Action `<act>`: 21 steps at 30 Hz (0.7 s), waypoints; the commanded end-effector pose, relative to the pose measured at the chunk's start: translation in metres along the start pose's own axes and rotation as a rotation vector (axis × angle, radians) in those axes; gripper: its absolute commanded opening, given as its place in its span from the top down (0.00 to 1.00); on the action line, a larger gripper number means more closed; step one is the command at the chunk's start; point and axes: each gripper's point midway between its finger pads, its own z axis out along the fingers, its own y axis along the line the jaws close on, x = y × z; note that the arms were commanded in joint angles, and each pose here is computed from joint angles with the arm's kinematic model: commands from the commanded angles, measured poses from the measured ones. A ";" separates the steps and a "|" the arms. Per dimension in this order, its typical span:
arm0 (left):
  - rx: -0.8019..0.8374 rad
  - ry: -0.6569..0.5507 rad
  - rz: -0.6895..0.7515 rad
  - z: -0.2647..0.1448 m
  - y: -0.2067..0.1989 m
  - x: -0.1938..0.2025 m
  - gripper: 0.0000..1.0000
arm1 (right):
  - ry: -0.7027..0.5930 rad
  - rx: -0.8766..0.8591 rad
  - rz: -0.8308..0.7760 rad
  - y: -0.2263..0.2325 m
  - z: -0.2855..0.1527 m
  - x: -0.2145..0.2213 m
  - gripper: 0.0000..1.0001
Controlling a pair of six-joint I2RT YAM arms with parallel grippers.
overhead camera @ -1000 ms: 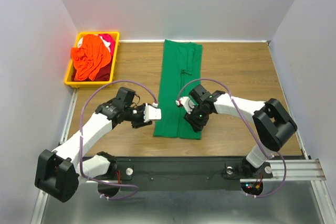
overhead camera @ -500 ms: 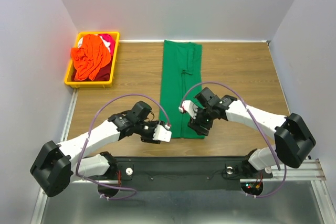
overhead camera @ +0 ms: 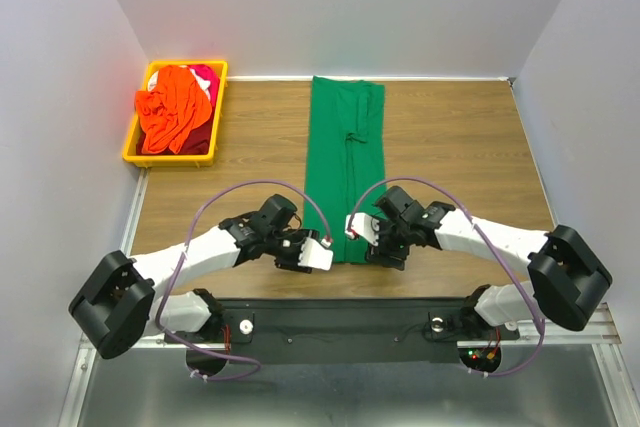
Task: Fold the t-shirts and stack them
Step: Fold the tshirt
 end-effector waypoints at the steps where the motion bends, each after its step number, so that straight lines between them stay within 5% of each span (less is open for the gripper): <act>1: 0.008 -0.019 0.013 0.006 0.001 -0.004 0.44 | -0.051 0.026 -0.066 0.000 0.007 -0.007 0.34; 8: 0.050 0.035 -0.023 0.017 -0.008 0.012 0.44 | -0.022 0.024 -0.064 0.005 0.019 0.006 0.39; 11: 0.058 0.053 -0.046 0.021 -0.008 0.015 0.50 | -0.002 0.029 -0.050 0.004 0.025 0.012 0.56; 18: 0.080 0.119 -0.110 0.023 -0.005 0.023 0.86 | 0.003 0.087 -0.004 -0.003 0.020 0.012 0.96; 21: 0.061 0.083 -0.120 0.016 0.008 0.008 0.99 | -0.023 0.142 0.007 -0.014 0.006 0.000 0.99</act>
